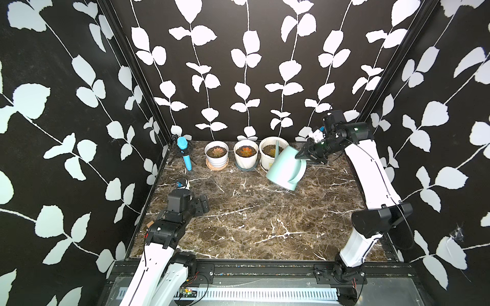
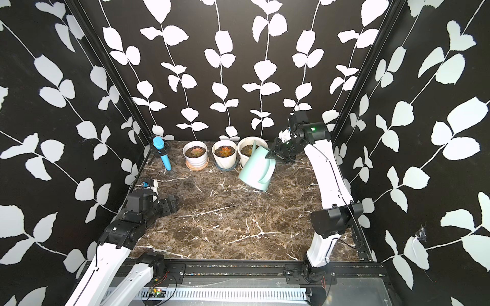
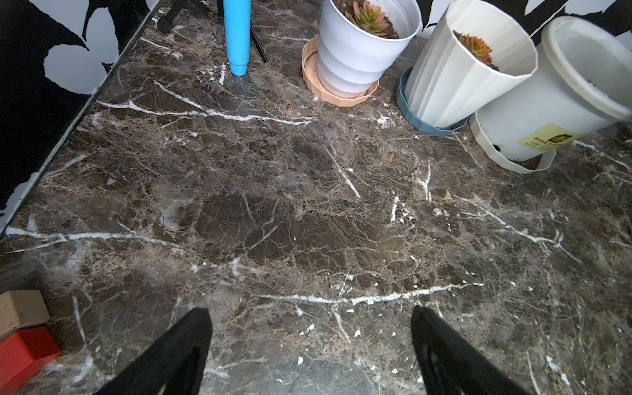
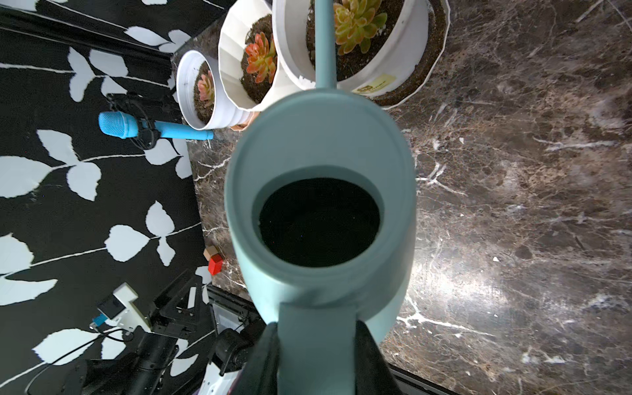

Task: Water the succulent around the soil edge
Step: Water the soil of the potted plant with water.

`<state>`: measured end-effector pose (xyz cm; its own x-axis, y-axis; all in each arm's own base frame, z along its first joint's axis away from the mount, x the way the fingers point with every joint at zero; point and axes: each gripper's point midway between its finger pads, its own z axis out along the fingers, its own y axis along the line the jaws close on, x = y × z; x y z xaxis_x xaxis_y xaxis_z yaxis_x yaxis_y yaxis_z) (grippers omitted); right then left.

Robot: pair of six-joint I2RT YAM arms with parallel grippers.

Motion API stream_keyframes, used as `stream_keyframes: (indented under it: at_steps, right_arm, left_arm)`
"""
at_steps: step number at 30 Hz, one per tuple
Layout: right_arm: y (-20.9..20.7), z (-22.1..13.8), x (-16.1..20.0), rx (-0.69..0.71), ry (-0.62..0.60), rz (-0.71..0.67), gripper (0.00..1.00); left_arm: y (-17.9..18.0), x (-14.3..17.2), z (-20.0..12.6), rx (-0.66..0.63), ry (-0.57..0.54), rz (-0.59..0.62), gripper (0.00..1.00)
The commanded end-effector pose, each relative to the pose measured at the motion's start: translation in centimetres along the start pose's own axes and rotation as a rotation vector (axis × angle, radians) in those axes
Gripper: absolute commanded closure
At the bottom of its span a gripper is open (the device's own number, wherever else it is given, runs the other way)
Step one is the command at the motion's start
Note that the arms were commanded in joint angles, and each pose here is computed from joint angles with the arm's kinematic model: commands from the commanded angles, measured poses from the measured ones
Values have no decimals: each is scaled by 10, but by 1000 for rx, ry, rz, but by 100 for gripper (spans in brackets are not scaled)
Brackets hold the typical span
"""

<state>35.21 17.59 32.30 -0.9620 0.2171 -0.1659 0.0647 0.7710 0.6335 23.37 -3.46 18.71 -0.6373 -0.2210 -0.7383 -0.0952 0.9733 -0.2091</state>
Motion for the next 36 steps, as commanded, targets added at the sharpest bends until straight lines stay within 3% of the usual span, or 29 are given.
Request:
stream_keyframes:
  at_steps: [1,36]
  right_arm:
    - [8,-11,-5,-76,-35,16,100]
    - [-11,-11,52,-119,7,-11,100]
  left_arm:
    - [0,3,1,6,-2,3,7]
    - [-2,4,3,12,7,3,7]
